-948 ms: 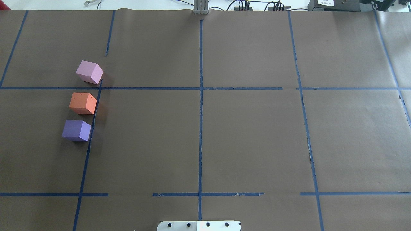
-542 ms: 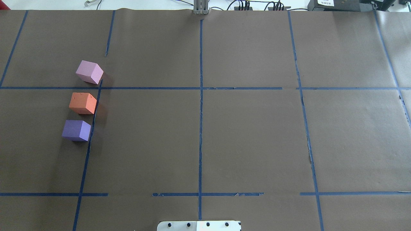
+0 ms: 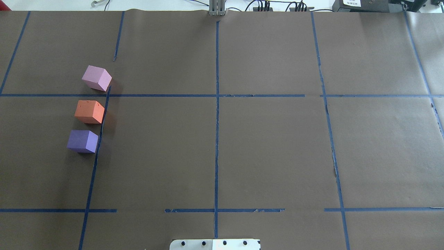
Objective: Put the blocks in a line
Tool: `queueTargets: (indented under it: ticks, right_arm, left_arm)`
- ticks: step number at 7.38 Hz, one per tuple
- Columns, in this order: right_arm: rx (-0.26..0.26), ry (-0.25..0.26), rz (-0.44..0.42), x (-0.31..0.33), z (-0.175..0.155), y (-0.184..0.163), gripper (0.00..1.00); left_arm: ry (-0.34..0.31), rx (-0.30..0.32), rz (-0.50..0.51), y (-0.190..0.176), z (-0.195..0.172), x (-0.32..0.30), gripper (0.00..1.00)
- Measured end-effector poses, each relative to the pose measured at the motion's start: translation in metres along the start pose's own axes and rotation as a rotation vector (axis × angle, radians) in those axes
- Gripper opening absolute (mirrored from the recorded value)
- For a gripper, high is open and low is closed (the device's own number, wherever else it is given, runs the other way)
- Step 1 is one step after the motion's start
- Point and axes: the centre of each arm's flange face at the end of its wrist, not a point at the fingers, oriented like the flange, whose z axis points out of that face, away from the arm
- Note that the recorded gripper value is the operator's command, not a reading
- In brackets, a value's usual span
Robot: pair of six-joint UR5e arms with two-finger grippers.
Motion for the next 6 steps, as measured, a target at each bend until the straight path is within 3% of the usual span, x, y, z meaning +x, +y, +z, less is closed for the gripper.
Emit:
queueTargets:
  ticks: [6]
  right_arm:
    - [0.0, 0.0, 0.0, -0.0001, -0.0001, -0.0001, 1.0]
  left_arm:
    - [-0.002, -0.014, -0.024, -0.0015, -0.004, 0.0043, 1.0]
